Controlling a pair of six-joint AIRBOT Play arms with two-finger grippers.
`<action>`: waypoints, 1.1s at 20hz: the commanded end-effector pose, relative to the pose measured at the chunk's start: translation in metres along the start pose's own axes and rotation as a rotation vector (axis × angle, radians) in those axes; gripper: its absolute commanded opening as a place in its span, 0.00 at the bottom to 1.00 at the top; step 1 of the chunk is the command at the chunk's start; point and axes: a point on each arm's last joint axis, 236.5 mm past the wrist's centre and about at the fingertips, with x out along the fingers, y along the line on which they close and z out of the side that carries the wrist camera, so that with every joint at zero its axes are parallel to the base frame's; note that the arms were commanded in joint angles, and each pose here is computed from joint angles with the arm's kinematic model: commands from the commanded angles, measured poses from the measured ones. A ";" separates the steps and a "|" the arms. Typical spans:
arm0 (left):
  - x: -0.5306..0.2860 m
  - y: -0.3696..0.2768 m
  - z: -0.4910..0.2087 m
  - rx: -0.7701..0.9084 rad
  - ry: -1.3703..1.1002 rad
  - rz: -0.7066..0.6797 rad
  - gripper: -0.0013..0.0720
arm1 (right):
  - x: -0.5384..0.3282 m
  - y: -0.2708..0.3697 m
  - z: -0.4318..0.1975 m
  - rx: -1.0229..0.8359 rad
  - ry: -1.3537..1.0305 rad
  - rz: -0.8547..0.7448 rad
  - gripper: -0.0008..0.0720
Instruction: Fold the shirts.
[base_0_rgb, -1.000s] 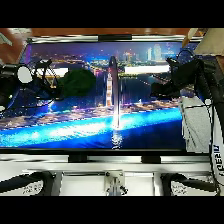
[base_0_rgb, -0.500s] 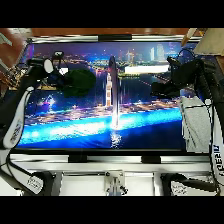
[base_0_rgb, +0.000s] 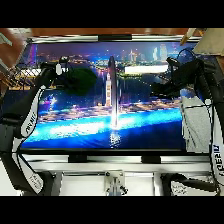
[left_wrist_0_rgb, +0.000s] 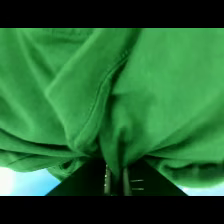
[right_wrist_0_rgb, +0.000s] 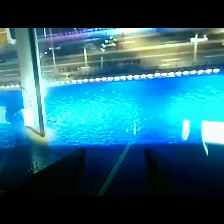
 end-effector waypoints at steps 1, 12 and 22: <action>-0.063 -0.010 0.036 0.077 -0.101 -0.024 0.06 | -0.004 0.001 -0.001 -0.032 -0.004 0.000 0.70; -0.381 -0.155 -0.057 0.255 -0.438 -0.303 0.06 | -0.218 0.019 -0.050 -0.093 -0.482 -0.084 0.70; -0.191 -0.233 -0.237 0.154 -0.007 -0.327 1.00 | -0.143 0.019 -0.131 -0.070 -0.151 -0.001 0.82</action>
